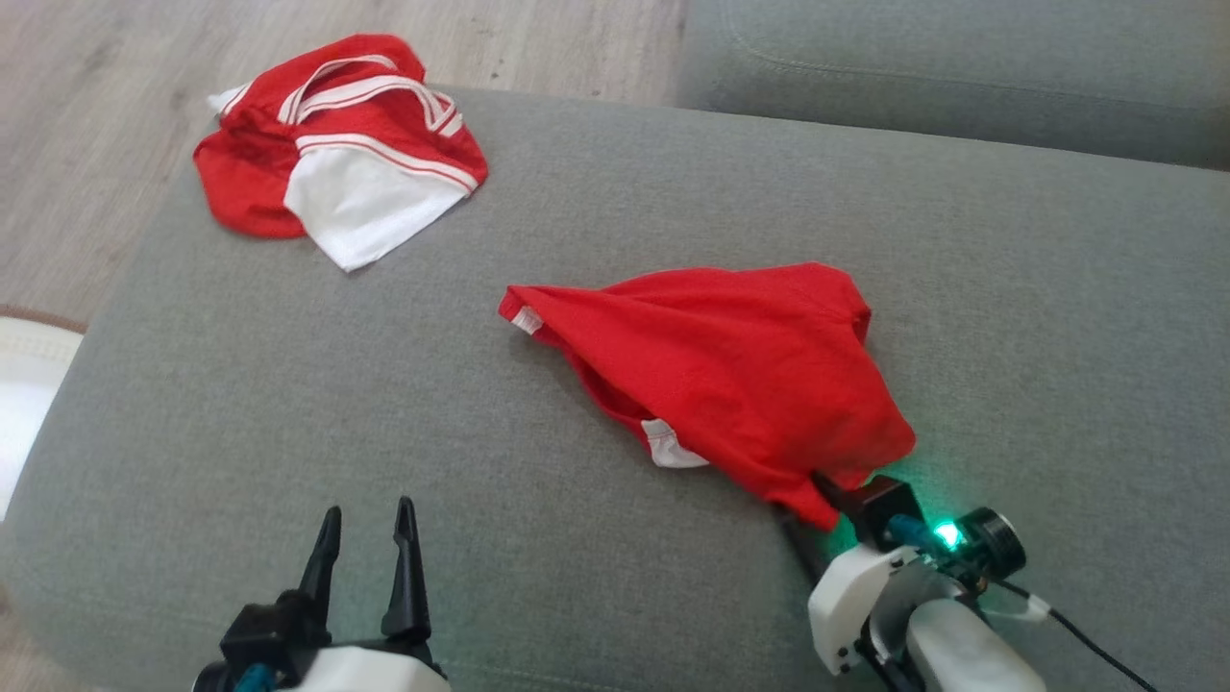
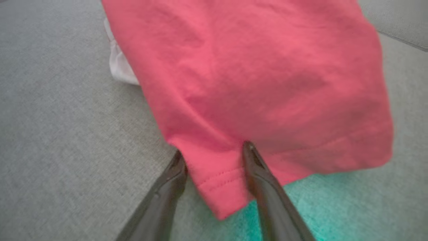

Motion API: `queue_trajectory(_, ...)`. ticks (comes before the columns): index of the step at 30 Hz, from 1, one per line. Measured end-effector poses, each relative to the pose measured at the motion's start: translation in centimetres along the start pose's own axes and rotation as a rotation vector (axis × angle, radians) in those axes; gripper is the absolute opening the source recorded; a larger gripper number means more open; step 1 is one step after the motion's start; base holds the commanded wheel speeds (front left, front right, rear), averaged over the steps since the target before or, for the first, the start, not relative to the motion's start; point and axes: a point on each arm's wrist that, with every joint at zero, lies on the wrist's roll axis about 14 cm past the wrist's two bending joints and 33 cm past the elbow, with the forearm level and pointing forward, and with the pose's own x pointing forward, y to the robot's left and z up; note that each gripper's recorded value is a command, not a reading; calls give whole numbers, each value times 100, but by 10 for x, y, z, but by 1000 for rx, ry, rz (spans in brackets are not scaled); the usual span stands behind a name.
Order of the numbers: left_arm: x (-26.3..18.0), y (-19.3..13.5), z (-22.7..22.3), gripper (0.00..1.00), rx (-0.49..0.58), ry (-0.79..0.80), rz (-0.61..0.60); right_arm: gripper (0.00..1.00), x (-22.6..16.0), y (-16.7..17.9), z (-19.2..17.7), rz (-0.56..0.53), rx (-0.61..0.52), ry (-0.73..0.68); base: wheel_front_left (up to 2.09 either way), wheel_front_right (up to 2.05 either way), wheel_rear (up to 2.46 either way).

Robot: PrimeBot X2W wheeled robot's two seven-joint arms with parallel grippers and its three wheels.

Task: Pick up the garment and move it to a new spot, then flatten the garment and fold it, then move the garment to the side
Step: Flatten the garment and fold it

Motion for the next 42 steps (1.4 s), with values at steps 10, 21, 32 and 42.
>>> queue_trajectory(10, 0, -10, 4, 100, 3, -21, -37, 0, -20, -20, 47, -88, 48, -214, 0, 0, 0)
queue_trajectory(21, -1, -30, 6, 100, 9, -34, -100, 0, -65, -29, 112, -142, 175, -398, 0, 0, 0)
queue_trajectory(32, -4, -26, 1, 100, -18, -21, -73, 0, -41, -79, 166, -195, 156, -300, 0, 0, 0)
queue_trajectory(42, 20, -28, 10, 100, -37, -35, -57, 0, 20, -163, 141, -303, 196, -82, 0, 0, 0)
